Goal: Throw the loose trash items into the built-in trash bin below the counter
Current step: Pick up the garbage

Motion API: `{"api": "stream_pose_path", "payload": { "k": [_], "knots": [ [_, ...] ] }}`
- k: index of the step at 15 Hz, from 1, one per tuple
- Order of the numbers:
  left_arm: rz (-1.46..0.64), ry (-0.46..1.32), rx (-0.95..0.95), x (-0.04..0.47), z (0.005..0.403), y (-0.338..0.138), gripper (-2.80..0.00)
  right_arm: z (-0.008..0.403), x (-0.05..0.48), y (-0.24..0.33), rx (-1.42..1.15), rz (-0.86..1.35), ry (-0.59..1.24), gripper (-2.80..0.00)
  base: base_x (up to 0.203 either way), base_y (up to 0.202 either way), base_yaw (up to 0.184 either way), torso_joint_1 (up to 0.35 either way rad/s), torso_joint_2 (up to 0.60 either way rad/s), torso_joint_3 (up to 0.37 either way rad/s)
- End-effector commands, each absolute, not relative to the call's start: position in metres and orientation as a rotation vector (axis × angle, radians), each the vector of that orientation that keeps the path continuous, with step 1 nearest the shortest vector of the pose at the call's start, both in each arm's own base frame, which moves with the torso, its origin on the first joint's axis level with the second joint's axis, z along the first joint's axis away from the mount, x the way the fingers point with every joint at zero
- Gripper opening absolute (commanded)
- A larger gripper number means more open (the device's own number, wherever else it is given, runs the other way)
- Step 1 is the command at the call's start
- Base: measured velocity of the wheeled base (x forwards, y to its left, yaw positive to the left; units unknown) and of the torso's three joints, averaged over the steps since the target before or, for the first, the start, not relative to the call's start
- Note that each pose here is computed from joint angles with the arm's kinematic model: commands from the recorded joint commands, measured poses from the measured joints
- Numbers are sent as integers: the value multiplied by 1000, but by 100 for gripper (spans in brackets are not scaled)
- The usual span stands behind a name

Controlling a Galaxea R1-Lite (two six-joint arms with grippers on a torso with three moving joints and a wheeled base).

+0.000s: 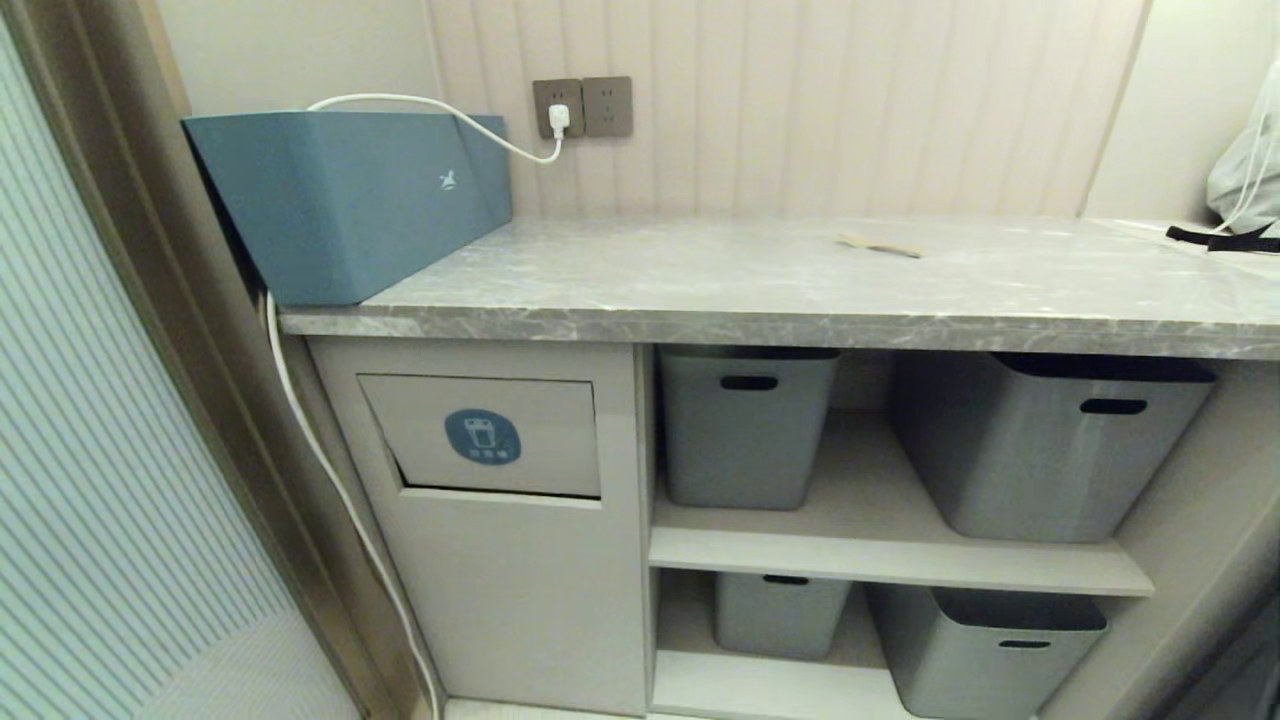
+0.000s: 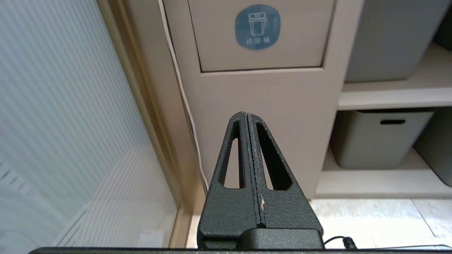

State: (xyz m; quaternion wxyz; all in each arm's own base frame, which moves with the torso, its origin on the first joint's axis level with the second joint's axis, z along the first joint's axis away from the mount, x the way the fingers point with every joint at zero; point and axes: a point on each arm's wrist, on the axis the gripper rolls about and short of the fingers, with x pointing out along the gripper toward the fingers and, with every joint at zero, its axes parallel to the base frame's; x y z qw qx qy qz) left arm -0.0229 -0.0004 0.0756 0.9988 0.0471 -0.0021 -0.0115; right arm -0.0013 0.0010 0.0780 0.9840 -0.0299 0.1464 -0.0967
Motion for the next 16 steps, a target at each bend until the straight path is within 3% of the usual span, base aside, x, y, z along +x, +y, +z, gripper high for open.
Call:
{"api": "stream_pose_path", "payload": {
  "k": [1,10,16],
  "knots": [
    [-23,-3,95,-23,75,0,-280,78,-1,1,-55,-195,294,-280,-196,0,3,4,5,7],
    [-21,-3,91,-23,75,0,-280,78,-1,0,8,-229,284,-280,-183,0,2,2,2,3],
    [-24,-3,97,-23,75,0,-280,78,-1,0,8,-228,284,-280,0,0,0,0,0,0]
  ]
}}
